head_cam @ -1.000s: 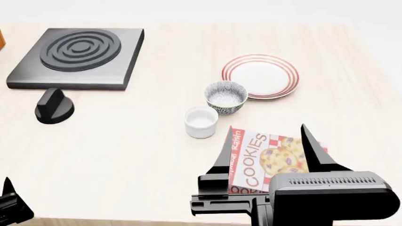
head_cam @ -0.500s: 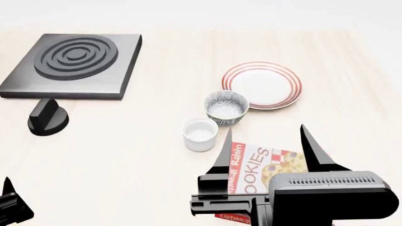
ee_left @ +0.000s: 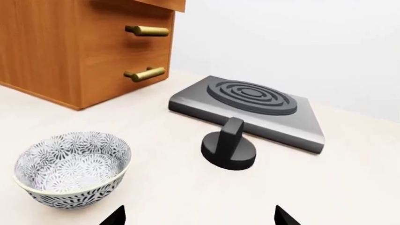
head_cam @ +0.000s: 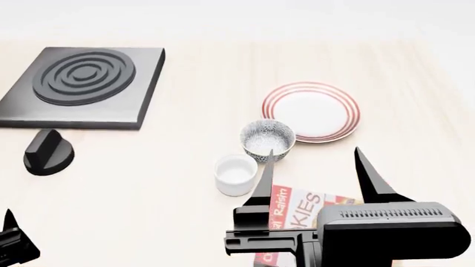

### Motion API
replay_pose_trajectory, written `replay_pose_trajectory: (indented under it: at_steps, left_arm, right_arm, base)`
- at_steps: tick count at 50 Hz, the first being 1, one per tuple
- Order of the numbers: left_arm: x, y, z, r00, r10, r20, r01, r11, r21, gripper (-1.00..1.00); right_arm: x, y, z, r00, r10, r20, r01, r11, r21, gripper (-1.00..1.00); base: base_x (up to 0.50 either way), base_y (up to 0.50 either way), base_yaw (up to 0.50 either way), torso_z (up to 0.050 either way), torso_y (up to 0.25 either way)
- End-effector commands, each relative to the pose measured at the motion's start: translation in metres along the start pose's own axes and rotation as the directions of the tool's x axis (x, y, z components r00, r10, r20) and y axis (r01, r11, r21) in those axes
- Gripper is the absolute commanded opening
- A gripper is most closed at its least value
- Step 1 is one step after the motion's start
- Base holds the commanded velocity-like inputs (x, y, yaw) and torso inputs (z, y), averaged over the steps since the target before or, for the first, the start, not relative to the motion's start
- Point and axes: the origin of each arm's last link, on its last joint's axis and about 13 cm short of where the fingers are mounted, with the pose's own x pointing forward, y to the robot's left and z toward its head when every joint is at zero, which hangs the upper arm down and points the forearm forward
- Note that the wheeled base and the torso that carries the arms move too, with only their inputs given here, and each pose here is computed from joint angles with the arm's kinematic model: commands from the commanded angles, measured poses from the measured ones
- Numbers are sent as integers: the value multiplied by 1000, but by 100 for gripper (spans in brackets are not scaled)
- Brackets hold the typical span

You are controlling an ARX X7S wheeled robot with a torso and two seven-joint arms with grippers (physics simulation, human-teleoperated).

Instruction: Pick the akita bowl between the plate and the ramekin and place it on the plate.

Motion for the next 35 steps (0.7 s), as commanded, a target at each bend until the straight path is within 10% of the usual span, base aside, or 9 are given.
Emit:
replay_pose_trajectory:
  at_steps: [1, 35]
  left_arm:
    - [0, 0, -1, 1000, 1, -1, -1, 1000, 1, 100]
    - [0, 0, 0, 1000, 1, -3, -1, 1000, -1, 100]
  right_arm:
    - [0, 0, 0, 1000, 1, 0, -1, 1000, 0, 100]
    - [0, 0, 0, 1000, 3, 1, -3, 1000, 5, 100]
  base:
    - [129, 0, 0, 0, 0]
    - [128, 0, 0, 0, 0]
